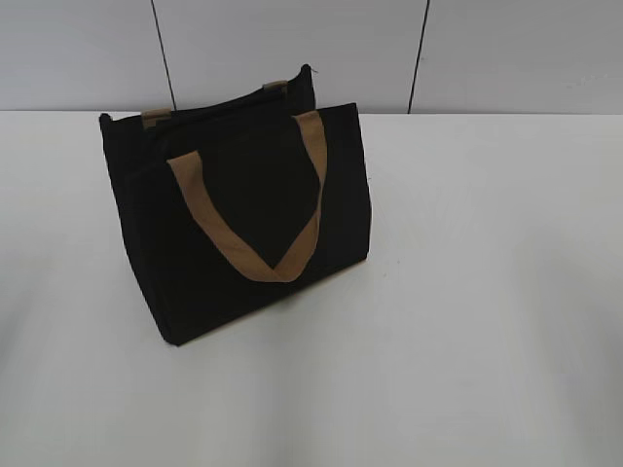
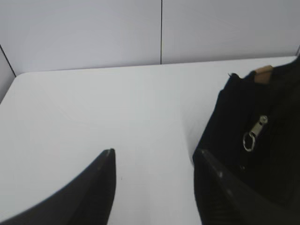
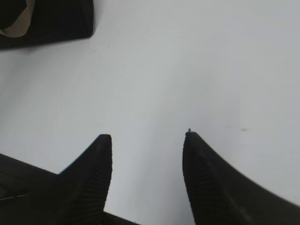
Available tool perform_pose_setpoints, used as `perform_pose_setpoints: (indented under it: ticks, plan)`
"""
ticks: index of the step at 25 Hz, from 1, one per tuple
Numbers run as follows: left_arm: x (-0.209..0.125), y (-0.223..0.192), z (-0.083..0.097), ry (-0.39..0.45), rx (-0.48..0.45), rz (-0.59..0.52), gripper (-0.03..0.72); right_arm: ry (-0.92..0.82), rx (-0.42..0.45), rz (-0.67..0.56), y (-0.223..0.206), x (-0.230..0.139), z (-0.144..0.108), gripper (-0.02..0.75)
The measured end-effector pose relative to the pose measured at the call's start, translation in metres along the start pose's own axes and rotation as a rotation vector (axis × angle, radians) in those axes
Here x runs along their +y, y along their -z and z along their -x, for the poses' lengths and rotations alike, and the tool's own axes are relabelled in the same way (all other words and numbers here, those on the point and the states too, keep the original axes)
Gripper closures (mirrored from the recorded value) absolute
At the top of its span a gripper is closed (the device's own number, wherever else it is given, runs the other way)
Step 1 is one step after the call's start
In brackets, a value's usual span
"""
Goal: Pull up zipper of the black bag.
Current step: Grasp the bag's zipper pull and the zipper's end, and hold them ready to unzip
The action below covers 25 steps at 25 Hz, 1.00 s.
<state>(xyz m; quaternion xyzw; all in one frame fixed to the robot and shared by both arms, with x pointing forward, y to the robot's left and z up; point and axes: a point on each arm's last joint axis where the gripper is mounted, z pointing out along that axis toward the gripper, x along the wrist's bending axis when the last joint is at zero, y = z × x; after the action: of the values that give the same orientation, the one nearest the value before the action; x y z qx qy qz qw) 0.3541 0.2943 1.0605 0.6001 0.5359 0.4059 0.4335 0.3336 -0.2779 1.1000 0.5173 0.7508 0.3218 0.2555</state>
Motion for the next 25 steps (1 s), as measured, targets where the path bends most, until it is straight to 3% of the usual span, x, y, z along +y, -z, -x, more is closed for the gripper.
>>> perform_pose_setpoints:
  ticks: [4,9,15,21,25]
  plan:
    - [-0.016,-0.011,-0.005,0.032,0.057,0.033,0.289,0.042,-0.015,0.034,-0.013,0.022,0.009,0.361]
    - [-0.021,-0.021,-0.002,0.016,0.030,0.011,0.290,0.065,0.009,0.008,-0.039,0.045,0.019,0.361]
    - [-0.025,-0.045,0.009,-0.006,-0.046,-0.092,0.292,0.094,0.072,0.032,-0.052,0.064,0.020,0.361]
    - [-0.038,-0.073,0.011,-0.055,-0.061,-0.251,0.354,0.106,0.069,0.065,-0.055,0.080,0.024,0.361]
    - [-0.024,-0.089,0.015,-0.064,-0.106,-0.331,0.377,0.098,0.078,0.095,-0.053,0.092,0.025,0.361]
